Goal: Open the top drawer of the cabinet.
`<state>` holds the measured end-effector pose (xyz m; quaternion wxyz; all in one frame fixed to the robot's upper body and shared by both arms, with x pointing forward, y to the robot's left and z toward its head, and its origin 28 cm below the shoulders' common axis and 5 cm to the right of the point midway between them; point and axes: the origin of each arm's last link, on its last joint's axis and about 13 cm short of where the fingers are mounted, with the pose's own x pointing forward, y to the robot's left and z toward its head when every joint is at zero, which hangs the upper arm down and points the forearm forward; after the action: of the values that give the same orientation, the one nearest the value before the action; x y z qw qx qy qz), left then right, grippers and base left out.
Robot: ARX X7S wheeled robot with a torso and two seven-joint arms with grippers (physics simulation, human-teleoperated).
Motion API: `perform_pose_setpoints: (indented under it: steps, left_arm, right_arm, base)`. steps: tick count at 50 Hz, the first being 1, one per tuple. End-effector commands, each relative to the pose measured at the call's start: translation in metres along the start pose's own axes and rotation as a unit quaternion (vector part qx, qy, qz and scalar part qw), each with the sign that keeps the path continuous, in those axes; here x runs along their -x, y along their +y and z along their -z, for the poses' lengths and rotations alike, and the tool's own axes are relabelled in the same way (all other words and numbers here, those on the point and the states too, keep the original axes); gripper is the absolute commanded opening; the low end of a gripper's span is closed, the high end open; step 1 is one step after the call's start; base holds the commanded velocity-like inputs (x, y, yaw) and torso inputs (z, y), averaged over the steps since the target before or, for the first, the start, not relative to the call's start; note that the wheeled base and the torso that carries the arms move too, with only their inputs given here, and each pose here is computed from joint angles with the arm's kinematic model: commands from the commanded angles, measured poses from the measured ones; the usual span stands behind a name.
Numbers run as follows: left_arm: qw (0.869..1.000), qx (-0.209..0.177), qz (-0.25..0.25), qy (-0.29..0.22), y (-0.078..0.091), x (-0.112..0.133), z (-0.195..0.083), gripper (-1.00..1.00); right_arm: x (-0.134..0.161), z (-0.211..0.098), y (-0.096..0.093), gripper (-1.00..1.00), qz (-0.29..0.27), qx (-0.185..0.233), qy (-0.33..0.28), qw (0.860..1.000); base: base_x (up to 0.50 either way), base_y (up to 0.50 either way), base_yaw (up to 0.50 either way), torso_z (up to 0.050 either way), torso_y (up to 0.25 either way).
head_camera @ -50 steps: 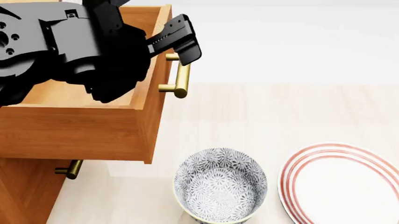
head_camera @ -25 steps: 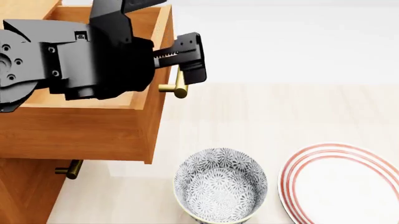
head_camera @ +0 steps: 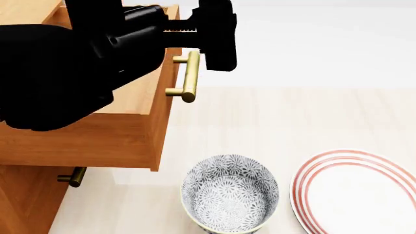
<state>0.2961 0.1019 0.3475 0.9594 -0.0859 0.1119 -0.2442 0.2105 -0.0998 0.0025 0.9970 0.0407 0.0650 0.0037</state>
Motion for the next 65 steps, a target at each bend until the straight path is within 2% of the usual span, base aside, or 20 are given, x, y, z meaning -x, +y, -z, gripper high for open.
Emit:
perform_pose_setpoints:
  steps: [1,6,11,16,17,18,20,22,23,25,28,32,33,40,41,43,49,51,58,65]
  left_arm:
    - [0.993,-0.06,0.051,-0.088,-0.011,0.032,0.013,1.0]
    - [0.992,-0.073,0.046,-0.094,-0.008,0.039,0.027,1.0]
    - [0.982,-0.126,0.05,-0.129,-0.008,0.051,0.041,1.0]
    - [0.962,-0.196,0.019,-0.187,-0.004,0.063,0.06,1.0]
    - [0.942,-0.246,0.003,-0.227,-0.004,0.066,0.065,1.0]
    - [0.931,-0.267,-0.007,-0.249,-0.004,0.068,0.069,1.0]
    - [0.927,-0.275,0.019,-0.254,-0.007,0.075,0.079,1.0]
    - [0.91,-0.303,-0.007,-0.284,-0.006,0.078,0.085,1.0]
    - [0.906,-0.307,-0.009,-0.289,-0.005,0.079,0.09,1.0]
    - [0.916,-0.29,0.008,-0.277,-0.003,0.08,0.098,1.0]
    - [0.907,-0.305,-0.009,-0.289,0.002,0.077,0.111,1.0]
    - [0.907,-0.308,-0.005,-0.286,0.008,0.076,0.13,1.0]
    - [0.896,-0.318,-0.015,-0.308,0.012,0.076,0.134,1.0]
    - [0.861,-0.35,-0.062,-0.363,0.024,0.077,0.147,1.0]
    - [0.851,-0.357,-0.079,-0.377,0.027,0.077,0.152,1.0]
    - [0.853,-0.357,-0.078,-0.373,0.03,0.076,0.159,1.0]
    - [0.832,-0.392,-0.131,-0.37,0.049,0.069,0.189,1.0]
    - [0.835,-0.387,-0.14,-0.364,0.052,0.067,0.194,1.0]
    - [0.82,-0.39,-0.19,-0.375,0.07,0.061,0.203,1.0]
    - [0.811,-0.379,-0.223,-0.385,0.083,0.062,0.214,1.0]
  right_arm:
    - [-0.001,-0.001,0.002,1.0,-0.004,-0.003,-0.005,1.0]
    - [-0.001,0.0,0.002,1.0,-0.004,-0.003,-0.003,1.0]
    - [-0.001,0.001,0.002,1.0,-0.004,-0.002,-0.003,1.0]
    - [-0.001,0.0,0.003,1.0,-0.004,-0.002,-0.002,1.0]
    - [-0.001,0.001,0.003,1.0,-0.004,-0.001,-0.002,1.0]
    - [-0.001,0.001,0.003,1.0,-0.004,-0.001,-0.002,1.0]
    - [-0.001,0.002,0.003,1.0,-0.004,-0.001,-0.001,1.0]
    - [-0.001,0.001,0.003,1.0,-0.004,-0.001,-0.001,1.0]
    - [-0.001,0.0,0.003,1.0,-0.004,-0.001,-0.001,1.0]
    - [-0.001,0.001,0.002,1.0,-0.004,-0.001,-0.001,1.0]
    - [-0.001,0.002,0.003,1.0,-0.004,-0.001,-0.001,1.0]
    - [-0.001,0.001,0.003,1.0,-0.004,-0.001,-0.001,1.0]
    - [-0.001,0.002,0.003,1.0,-0.004,0.0,0.0,1.0]
    - [-0.001,0.001,0.003,1.0,-0.002,0.0,0.001,1.0]
    - [-0.002,0.002,0.002,1.0,-0.001,0.0,0.001,1.0]
    - [-0.002,0.002,0.002,1.0,0.0,0.0,0.001,1.0]
    - [-0.002,-0.001,0.002,1.0,0.004,0.0,-0.008,1.0]
    - [-0.002,-0.002,0.002,1.0,0.004,-0.001,-0.01,1.0]
    - [-0.002,-0.003,0.002,1.0,0.004,-0.002,-0.021,1.0]
    - [-0.002,-0.008,0.003,1.0,-0.003,-0.007,-0.05,0.999]
  base:
    - [0.0,0.0,0.0,0.0,0.0]
    - [0.0,0.0,0.0,0.0,0.0]
    - [0.0,0.0,0.0,0.0,0.0]
    - [0.0,0.0,0.0,0.0,0.0]
    - [0.0,0.0,0.0,0.0,0.0]
    - [0.0,0.0,0.0,0.0,0.0]
    - [0.0,0.0,0.0,0.0,0.0]
    - [0.0,0.0,0.0,0.0,0.0]
    - [0.0,0.0,0.0,0.0,0.0]
    - [0.0,0.0,0.0,0.0,0.0]
    - [0.0,0.0,0.0,0.0,0.0]
    - [0.0,0.0,0.0,0.0,0.0]
    - [0.0,0.0,0.0,0.0,0.0]
    - [0.0,0.0,0.0,0.0,0.0]
    - [0.0,0.0,0.0,0.0,0.0]
    - [0.0,0.0,0.0,0.0,0.0]
    - [0.0,0.0,0.0,0.0,0.0]
    - [0.0,0.0,0.0,0.0,0.0]
    - [0.0,0.0,0.0,0.0,0.0]
    - [0.0,0.0,0.0,0.0,0.0]
